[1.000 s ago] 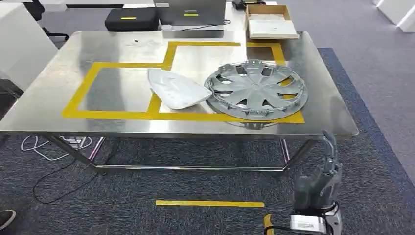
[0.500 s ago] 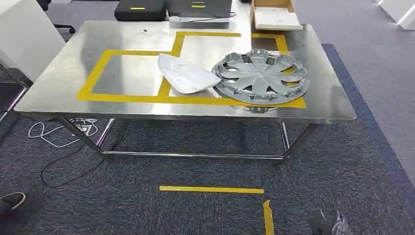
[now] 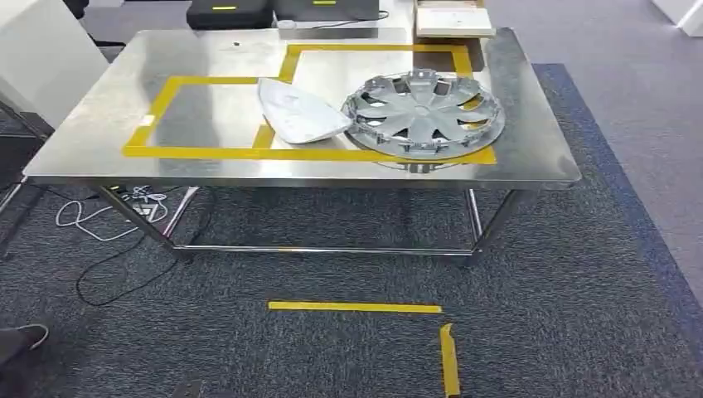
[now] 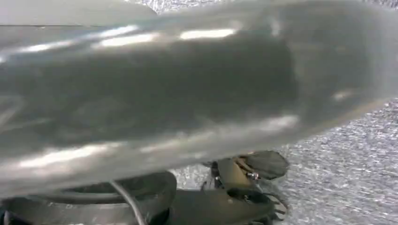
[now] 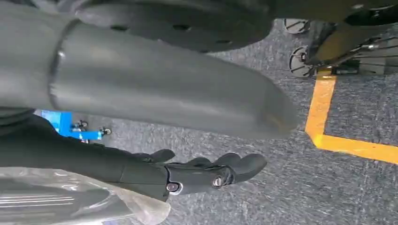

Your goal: Take the parts from the cabinet and place them on the table.

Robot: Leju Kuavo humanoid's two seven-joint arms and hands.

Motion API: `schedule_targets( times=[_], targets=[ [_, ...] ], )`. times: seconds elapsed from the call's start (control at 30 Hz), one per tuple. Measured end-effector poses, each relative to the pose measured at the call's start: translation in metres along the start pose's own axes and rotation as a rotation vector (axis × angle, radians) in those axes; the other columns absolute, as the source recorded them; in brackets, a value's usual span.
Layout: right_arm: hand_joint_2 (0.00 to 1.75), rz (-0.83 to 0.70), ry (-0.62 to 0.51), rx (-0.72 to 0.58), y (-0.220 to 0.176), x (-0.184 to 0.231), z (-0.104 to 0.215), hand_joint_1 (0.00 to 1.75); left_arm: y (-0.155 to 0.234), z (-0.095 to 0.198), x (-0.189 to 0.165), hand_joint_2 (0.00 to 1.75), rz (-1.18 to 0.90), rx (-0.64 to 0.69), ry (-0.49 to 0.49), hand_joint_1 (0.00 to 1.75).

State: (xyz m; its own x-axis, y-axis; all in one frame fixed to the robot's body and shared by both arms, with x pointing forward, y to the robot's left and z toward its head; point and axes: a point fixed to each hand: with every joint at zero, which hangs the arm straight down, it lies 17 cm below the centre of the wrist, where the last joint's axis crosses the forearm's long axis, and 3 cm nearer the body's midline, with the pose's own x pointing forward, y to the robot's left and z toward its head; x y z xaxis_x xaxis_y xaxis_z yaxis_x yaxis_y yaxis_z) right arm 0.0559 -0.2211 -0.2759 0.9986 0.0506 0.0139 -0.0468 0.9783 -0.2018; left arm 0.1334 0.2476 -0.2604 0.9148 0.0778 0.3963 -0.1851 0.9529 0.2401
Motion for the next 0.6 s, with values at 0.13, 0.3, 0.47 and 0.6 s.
schedule_targets(
  times=[0.13, 0.3, 0.47, 0.6],
  targets=[
    [0.00, 0.018, -0.032, 0.034, 0.014, 0.008, 0.004, 0.00, -0.001, 0.000, -0.001, 0.00, -0.002, -0.004, 0.008, 0.00],
    [0.00, 0.036, -0.139, 0.018, 0.011, 0.025, 0.005, 0.00, 0.000, 0.000, 0.002, 0.00, 0.011, -0.001, -0.001, 0.00],
    [0.00, 0.082, -0.179, 0.017, 0.011, 0.033, 0.006, 0.00, 0.005, -0.002, 0.012, 0.00, 0.017, 0.025, -0.039, 0.00],
    [0.00, 0.113, -0.177, 0.029, 0.012, 0.034, 0.006, 0.00, 0.007, -0.002, 0.015, 0.00, 0.015, 0.040, -0.060, 0.00]
  ],
)
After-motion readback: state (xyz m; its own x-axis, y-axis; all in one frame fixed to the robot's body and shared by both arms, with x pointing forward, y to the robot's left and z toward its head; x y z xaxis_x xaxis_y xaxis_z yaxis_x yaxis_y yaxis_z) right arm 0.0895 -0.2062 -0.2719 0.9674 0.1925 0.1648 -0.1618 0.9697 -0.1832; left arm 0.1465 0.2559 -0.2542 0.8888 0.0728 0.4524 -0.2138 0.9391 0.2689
